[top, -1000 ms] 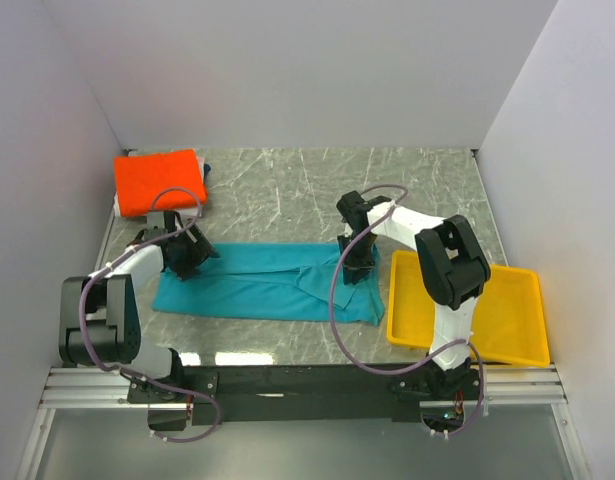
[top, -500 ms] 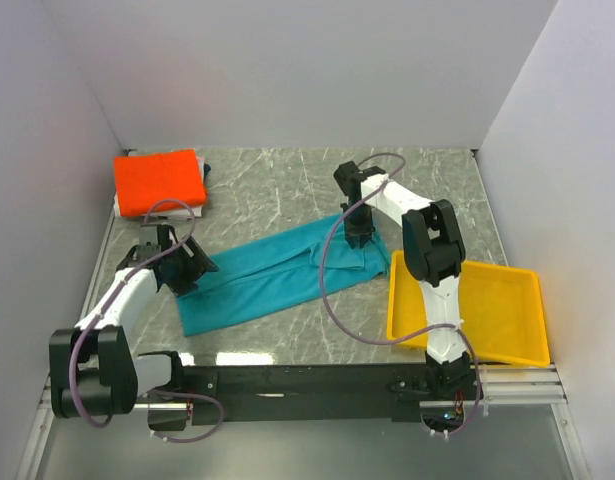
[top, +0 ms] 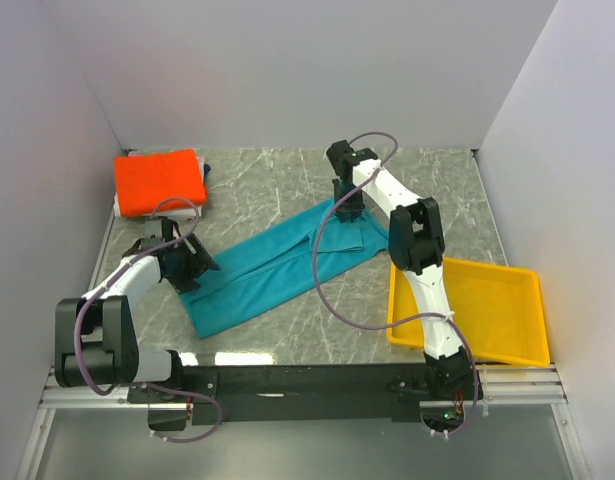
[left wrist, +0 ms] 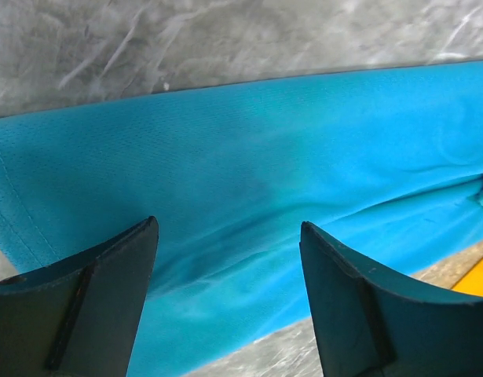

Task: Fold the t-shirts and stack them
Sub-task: Fold the tshirt

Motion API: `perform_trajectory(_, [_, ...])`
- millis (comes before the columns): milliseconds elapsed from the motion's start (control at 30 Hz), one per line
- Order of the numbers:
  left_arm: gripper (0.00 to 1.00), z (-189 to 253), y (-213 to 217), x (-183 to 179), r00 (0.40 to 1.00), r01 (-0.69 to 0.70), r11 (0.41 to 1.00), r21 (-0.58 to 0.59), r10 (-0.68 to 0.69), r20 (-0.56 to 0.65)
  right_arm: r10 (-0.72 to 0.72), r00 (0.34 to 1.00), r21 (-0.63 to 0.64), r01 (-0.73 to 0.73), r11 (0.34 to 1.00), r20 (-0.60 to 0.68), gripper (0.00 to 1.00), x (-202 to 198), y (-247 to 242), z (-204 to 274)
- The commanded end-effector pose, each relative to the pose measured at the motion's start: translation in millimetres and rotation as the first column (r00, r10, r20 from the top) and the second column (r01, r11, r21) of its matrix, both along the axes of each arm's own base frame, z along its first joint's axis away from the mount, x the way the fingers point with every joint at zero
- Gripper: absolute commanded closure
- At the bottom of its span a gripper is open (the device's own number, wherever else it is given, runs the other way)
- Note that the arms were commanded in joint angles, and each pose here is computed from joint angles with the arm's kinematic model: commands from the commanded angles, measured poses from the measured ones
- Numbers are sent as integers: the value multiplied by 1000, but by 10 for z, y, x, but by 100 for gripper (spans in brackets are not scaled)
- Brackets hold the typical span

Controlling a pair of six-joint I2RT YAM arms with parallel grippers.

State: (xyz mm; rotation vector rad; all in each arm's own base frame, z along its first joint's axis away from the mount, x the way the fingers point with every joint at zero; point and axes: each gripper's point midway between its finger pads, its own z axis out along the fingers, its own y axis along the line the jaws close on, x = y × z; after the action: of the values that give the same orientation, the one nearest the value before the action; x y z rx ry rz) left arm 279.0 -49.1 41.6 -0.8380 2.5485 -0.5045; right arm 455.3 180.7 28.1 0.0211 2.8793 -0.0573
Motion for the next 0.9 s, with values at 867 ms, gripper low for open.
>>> perform_trajectory(867, [22,-81,-268,-290,999,30,1000,-5,-30,42,-89,996,143,91,986,-21,59,-683,-427,427])
